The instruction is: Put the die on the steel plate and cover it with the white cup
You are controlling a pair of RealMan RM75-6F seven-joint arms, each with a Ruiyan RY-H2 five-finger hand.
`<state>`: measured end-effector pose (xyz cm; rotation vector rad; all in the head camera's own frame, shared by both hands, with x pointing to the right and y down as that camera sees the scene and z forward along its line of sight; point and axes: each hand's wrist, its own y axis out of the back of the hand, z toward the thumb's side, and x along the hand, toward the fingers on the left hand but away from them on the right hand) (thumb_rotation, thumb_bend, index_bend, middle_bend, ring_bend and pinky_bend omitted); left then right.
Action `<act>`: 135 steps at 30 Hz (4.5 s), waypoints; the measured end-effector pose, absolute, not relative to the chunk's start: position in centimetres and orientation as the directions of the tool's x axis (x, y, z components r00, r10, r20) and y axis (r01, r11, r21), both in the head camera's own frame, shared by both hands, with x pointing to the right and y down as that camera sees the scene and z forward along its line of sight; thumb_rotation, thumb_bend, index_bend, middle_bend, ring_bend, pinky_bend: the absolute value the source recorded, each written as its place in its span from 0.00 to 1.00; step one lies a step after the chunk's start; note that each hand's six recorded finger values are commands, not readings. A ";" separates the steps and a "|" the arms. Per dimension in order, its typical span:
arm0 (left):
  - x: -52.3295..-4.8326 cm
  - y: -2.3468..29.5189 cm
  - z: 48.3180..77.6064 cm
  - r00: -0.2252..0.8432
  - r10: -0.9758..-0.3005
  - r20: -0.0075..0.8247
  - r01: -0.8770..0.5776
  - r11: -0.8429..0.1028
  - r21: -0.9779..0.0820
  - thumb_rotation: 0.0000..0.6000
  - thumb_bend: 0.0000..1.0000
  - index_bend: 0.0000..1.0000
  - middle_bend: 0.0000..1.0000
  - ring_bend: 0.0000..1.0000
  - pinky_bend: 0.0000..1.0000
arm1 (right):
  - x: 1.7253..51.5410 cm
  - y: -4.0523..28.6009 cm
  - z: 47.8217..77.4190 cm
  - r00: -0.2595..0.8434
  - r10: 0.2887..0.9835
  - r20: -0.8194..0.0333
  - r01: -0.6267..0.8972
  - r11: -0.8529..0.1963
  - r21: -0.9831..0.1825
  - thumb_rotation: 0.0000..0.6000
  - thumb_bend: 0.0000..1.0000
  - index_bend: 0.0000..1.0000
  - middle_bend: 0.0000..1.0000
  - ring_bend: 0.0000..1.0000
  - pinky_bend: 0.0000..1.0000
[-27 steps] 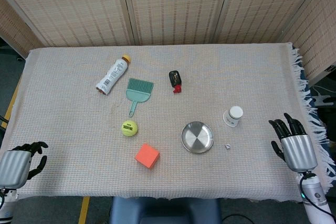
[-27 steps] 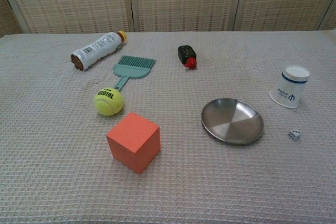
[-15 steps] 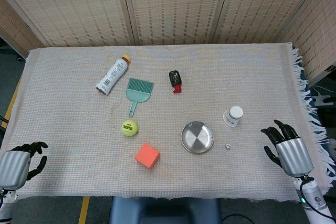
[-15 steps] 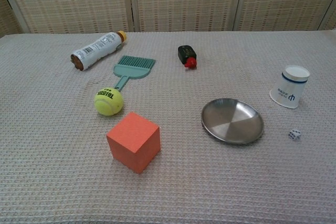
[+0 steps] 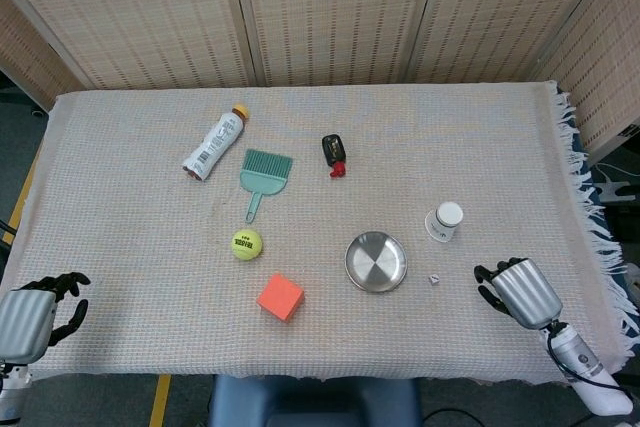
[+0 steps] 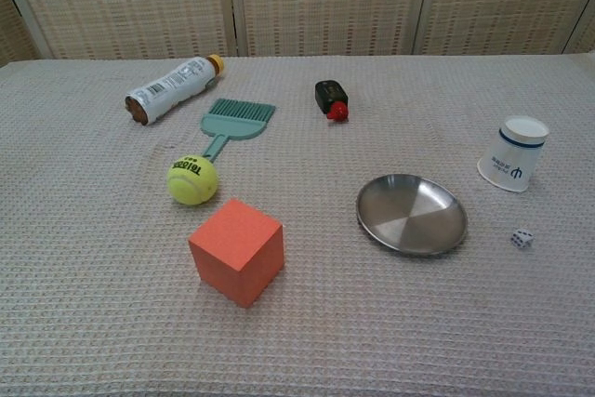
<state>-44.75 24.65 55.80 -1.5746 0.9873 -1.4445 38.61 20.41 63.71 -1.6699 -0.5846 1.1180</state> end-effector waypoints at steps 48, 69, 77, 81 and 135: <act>-44.8 24.6 55.9 0.060 -0.911 0.409 -0.051 -0.412 -0.910 1.00 0.40 0.42 0.52 0.53 0.64 | 33.7 18.9 72.2 0.461 0.616 -0.639 -0.207 -0.625 -0.752 1.00 0.25 0.42 0.93 0.82 0.84; -44.8 24.6 55.9 0.062 -0.911 0.409 -0.048 -0.412 -0.910 1.00 0.40 0.42 0.52 0.53 0.64 | 33.2 19.0 73.1 0.475 0.609 -0.635 -0.164 -0.648 -0.744 1.00 0.25 0.48 0.94 0.83 0.86; -44.7 24.6 55.9 0.062 -0.911 0.409 -0.046 -0.412 -0.910 1.00 0.40 0.42 0.52 0.53 0.64 | 33.3 18.7 72.8 0.477 0.637 -0.606 -0.139 -0.626 -0.768 1.00 0.27 0.64 0.95 0.85 0.88; -44.7 24.6 55.9 0.062 -0.910 0.409 -0.045 -0.412 -0.910 1.00 0.40 0.42 0.52 0.53 0.64 | 33.4 18.6 72.8 0.473 0.642 -0.604 -0.142 -0.621 -0.771 1.00 0.27 0.66 0.95 0.85 0.88; -44.6 24.7 56.2 0.060 -0.907 0.416 -0.033 -0.418 -0.908 1.00 0.40 0.42 0.53 0.53 0.64 | 33.7 10.4 70.5 0.347 0.805 -0.481 -0.061 -0.493 -0.868 1.00 0.05 0.13 0.08 0.00 0.05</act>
